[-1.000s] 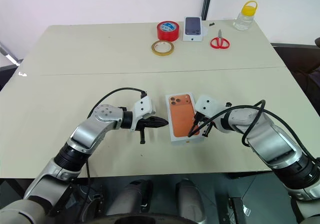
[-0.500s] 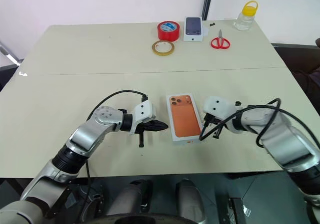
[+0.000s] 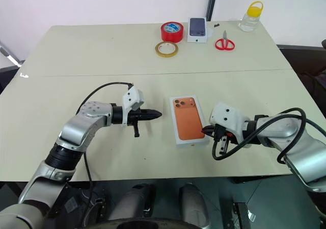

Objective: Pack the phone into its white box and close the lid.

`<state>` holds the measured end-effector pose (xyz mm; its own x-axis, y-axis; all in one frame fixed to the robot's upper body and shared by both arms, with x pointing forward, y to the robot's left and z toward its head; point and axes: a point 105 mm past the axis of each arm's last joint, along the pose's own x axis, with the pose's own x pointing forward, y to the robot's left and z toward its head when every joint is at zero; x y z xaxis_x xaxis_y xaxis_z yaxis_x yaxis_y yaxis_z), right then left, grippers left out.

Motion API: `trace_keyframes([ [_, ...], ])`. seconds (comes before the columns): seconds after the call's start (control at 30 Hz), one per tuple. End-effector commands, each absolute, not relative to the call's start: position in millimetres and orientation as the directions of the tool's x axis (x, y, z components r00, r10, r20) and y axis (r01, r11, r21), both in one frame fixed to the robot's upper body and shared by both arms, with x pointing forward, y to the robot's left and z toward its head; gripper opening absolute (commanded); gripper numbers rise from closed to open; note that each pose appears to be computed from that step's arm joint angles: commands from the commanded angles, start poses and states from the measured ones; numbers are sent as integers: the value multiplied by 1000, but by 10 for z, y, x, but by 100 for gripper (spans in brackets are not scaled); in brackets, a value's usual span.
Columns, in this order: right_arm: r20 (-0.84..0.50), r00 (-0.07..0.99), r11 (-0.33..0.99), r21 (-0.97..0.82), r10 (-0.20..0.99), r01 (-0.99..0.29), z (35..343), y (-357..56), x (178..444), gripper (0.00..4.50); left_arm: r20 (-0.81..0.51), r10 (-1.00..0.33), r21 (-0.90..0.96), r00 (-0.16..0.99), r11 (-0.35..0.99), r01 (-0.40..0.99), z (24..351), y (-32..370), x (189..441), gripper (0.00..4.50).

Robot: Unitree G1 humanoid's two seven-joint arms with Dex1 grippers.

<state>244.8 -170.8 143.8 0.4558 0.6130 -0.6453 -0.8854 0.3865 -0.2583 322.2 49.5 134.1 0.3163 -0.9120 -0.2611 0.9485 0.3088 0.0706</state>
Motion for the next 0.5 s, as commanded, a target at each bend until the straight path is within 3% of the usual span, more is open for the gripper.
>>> trace_keyframes([
  [0.03,-655,432,349,-263,620,-900,1374,-1643,2380,14,-206,-916,94,345,333,938,1483,331,3320,0],
  [0.27,-693,418,362,-236,588,-902,1166,-1675,2350,14,-359,-889,133,286,254,958,1095,80,3257,0],
  [0.5,-693,436,371,-255,575,-893,1121,-1694,2373,14,-419,-867,127,270,239,963,935,156,3208,0],
])
